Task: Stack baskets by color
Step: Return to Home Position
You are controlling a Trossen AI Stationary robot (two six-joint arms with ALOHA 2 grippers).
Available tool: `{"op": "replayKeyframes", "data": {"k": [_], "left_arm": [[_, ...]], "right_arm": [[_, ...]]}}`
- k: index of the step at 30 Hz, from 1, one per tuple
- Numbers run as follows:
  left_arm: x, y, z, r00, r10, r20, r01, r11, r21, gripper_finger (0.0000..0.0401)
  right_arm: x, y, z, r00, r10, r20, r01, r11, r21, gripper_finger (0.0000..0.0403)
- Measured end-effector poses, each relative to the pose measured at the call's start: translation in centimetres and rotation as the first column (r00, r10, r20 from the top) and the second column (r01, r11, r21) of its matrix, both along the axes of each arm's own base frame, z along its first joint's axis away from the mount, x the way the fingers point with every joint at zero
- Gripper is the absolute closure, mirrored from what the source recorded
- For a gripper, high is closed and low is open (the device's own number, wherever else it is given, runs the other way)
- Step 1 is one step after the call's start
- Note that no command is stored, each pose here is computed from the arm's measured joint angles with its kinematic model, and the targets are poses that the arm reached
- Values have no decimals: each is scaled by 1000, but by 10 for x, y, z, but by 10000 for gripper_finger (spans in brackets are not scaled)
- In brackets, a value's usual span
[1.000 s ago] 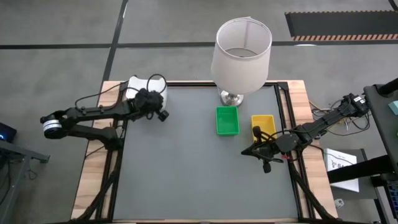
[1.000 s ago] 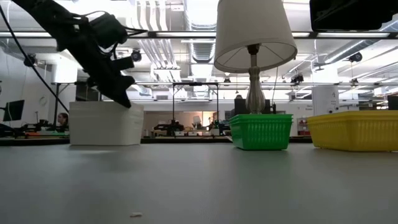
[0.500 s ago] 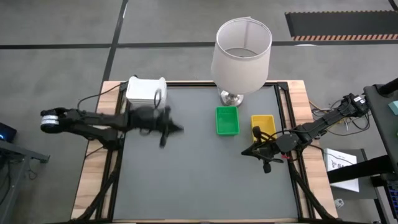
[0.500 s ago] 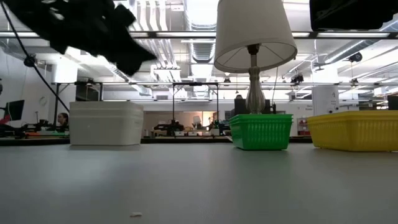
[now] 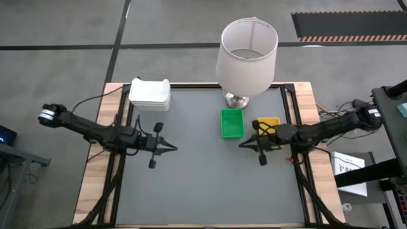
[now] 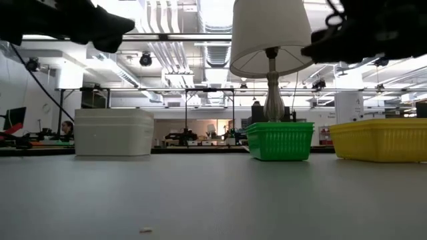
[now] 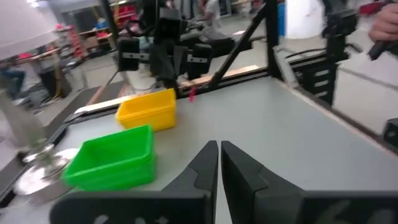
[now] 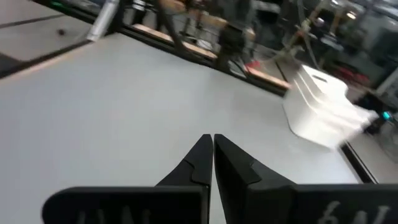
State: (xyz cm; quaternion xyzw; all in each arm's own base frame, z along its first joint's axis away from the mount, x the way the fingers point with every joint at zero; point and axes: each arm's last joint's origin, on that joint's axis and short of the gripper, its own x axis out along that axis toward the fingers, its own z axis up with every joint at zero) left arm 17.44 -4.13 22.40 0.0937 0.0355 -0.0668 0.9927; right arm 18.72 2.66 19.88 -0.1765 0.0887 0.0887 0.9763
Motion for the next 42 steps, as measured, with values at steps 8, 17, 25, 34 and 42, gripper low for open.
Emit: {"op": "replayKeyframes", "data": {"k": [8, 17, 25, 34, 42], "left_arm": [[-26, 14, -11, 998, 54, 32, -55, 998, 18, 397], [-49, 27, -45, 982, 121, 148, -119, 993, -21, 397], [-57, 29, -46, 976, 131, 175, -125, 991, -45, 397], [-57, 31, -46, 966, 189, 176, -182, 982, -56, 397], [-54, 31, -50, 972, 189, 139, -185, 982, -44, 397]], "right_arm": [[-14, -17, -14, 995, -87, 39, 87, 996, 14, 394], [-37, -20, -3, 985, -88, 147, 93, 995, -24, 394], [-64, -23, 3, 950, -98, 296, 115, 992, -43, 394], [-89, -24, 10, 905, -94, 415, 124, 991, -45, 394], [-96, -23, 2, 883, -44, 468, 75, 996, -49, 394]]}}
